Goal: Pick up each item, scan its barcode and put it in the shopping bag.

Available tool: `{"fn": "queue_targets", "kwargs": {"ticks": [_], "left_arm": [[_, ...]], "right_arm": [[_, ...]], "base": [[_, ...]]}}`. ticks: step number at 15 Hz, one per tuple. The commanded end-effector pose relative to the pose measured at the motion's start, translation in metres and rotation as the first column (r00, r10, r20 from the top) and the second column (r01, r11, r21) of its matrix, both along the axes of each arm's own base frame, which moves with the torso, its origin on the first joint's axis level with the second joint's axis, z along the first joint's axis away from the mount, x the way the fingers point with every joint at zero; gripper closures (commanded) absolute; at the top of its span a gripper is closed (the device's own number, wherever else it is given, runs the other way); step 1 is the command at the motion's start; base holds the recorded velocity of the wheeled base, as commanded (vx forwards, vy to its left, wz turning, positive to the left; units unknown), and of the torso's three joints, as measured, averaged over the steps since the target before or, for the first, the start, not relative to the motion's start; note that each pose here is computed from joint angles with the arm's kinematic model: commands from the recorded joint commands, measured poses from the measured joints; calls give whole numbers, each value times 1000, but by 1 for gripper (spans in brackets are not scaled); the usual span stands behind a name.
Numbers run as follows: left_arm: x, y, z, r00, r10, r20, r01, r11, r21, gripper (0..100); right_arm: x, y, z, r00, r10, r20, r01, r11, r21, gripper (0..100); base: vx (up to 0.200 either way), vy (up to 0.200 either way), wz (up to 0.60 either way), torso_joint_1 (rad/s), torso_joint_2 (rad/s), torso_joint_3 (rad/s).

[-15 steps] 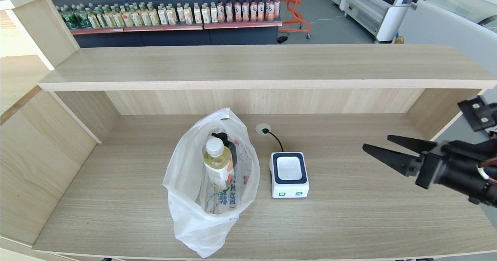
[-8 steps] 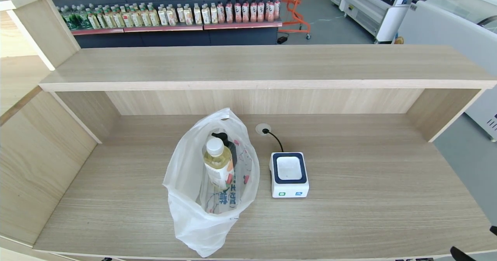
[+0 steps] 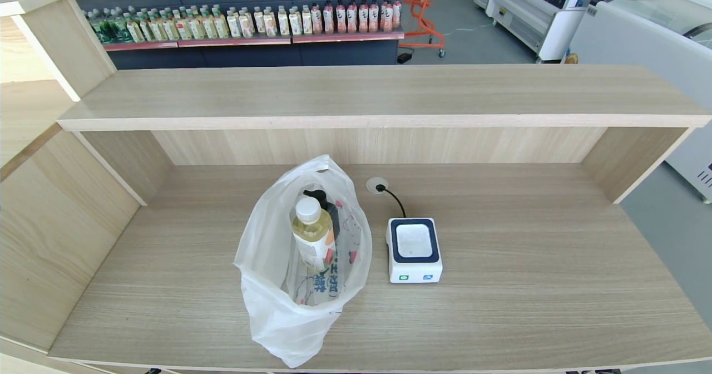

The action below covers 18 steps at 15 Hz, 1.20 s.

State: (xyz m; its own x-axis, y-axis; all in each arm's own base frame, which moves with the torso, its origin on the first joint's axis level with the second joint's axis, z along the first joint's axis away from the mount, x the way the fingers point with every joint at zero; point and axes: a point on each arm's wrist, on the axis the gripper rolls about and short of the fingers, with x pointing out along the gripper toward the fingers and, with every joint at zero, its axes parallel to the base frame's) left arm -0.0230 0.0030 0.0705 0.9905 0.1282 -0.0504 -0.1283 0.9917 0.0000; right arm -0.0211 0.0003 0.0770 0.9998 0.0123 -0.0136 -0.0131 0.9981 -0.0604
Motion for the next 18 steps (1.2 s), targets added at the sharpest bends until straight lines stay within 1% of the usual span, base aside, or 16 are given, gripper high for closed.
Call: {"fn": "queue_targets", "kwargs": {"ticks": [1, 2, 5, 18], "left_arm": [[0, 0, 0, 1000, 0, 0, 0, 1000, 0, 0], [0, 0, 0, 1000, 0, 0, 0, 1000, 0, 0], [0, 0, 0, 1000, 0, 0, 0, 1000, -1, 0], [0, 0, 0, 1000, 0, 0, 0, 1000, 2, 0]], "right_arm": [[-2, 0, 0, 1000, -2, 26, 2, 1000, 1, 0], [-2, 0, 0, 1000, -2, 26, 2, 1000, -2, 100], [-2, 0, -1, 1000, -2, 21, 1, 1000, 25, 100], [-2, 0, -1, 1000, -2, 21, 1, 1000, 25, 100]], "base": [[0, 0, 0, 0, 0, 0], [0, 0, 0, 0, 0, 0], [0, 0, 0, 0, 0, 0], [0, 0, 0, 0, 0, 0]]}}
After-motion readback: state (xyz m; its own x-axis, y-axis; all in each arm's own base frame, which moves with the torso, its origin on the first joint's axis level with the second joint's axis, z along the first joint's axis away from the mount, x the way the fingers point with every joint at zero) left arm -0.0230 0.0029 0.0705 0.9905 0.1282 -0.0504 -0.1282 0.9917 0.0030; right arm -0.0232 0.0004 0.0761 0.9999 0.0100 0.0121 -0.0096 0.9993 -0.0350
